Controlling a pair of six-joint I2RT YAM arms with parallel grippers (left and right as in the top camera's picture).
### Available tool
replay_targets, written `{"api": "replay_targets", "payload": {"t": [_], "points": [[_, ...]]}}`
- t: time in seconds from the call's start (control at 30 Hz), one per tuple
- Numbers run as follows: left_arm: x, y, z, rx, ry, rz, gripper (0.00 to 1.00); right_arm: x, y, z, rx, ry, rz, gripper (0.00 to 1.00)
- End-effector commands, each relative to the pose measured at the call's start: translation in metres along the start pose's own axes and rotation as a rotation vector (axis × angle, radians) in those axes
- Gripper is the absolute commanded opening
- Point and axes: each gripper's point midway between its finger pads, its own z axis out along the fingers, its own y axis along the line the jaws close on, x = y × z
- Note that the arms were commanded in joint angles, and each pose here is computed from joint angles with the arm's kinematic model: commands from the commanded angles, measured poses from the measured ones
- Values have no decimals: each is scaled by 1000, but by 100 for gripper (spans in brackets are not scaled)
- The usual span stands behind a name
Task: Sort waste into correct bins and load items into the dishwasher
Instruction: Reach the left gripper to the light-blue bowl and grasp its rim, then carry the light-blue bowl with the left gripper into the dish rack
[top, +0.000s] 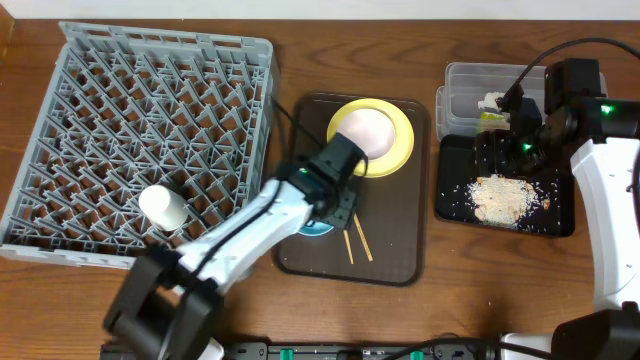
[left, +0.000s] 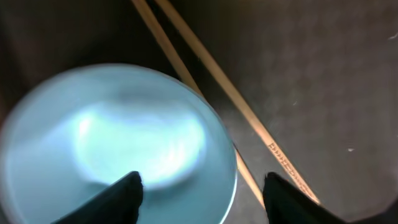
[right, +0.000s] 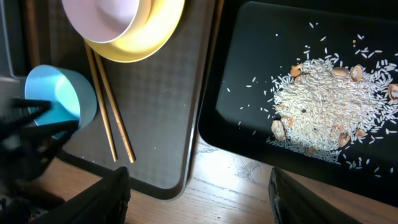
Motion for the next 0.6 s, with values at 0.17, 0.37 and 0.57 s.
{"api": "replay_targets", "payload": {"t": [0.17,0.37,0.57], "points": [[11,-10,29,-37,67,52,45,-2,0,-8,2,-28,-11,69],[13,-12,35,-39,76,57,15,-2,0,-8,1,-27,-11,69],[12,-12,34,-38,73,58,8,-1,1,-8,1,-24,-10,69]]}}
